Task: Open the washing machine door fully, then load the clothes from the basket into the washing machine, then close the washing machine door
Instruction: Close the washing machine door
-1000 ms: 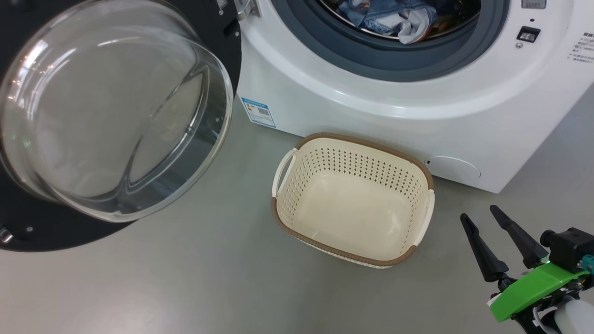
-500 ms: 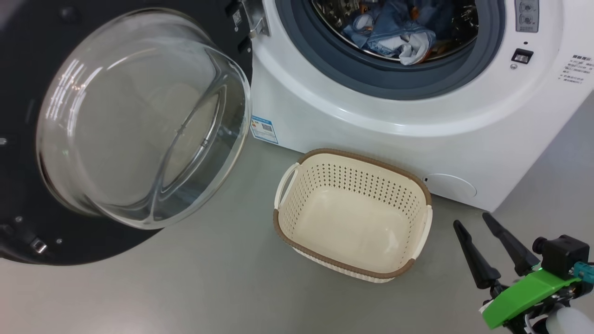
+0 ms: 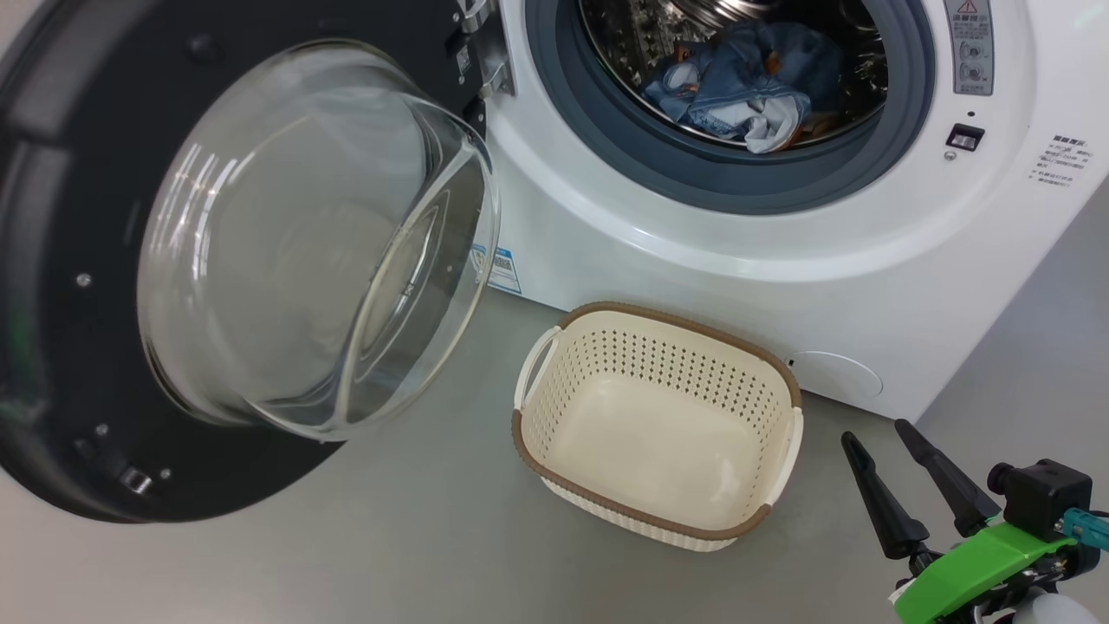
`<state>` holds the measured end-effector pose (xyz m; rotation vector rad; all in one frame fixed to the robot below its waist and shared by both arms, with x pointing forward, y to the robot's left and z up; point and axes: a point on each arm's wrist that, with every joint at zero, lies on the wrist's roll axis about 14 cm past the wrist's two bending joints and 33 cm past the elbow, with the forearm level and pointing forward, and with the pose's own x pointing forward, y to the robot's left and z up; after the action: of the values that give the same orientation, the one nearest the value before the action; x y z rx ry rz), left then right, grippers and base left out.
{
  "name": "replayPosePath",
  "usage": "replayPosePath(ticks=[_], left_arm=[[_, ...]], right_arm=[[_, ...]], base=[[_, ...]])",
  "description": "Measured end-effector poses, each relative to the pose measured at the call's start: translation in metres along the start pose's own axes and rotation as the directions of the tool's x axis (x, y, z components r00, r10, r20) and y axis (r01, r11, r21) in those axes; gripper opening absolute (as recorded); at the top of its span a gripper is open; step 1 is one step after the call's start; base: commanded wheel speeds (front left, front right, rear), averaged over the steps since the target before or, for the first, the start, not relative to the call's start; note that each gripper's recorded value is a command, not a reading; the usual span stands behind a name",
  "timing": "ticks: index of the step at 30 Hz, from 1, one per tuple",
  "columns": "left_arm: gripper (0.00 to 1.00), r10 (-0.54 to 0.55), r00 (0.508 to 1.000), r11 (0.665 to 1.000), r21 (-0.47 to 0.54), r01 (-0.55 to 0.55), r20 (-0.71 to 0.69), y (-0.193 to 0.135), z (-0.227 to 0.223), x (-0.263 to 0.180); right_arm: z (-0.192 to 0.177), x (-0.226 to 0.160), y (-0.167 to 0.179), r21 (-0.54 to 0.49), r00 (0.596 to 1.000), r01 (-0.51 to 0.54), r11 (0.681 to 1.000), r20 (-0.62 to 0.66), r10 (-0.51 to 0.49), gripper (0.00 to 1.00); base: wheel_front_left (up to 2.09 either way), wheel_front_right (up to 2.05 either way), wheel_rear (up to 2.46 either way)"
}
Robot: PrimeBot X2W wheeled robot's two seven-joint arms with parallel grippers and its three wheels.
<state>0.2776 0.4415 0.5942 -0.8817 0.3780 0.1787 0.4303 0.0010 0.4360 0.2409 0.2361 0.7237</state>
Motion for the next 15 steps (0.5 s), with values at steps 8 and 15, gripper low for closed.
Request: replayPosePath(ticks=[8, 15], left_arm=[[0.00, -0.073, 0.994, 0.996, 0.049, 0.077, -0.081, -0.021, -0.019, -0.003], [0.00, -0.134, 0.976, 0.984, 0.094, 0.152, -0.172, -0.041, -0.040, -0.005]], right_arm=[[0.001, -0.007, 0.005, 0.005, 1.000, 0.006, 1.000, 0.003, -0.006, 1.00], [0.005, -0.013, 0.003, 0.002, 1.000, 0.025, 1.000, 0.016, -0.025, 1.00]], base=[[0.00, 0.00, 0.00], [0.00, 0.00, 0.00]])
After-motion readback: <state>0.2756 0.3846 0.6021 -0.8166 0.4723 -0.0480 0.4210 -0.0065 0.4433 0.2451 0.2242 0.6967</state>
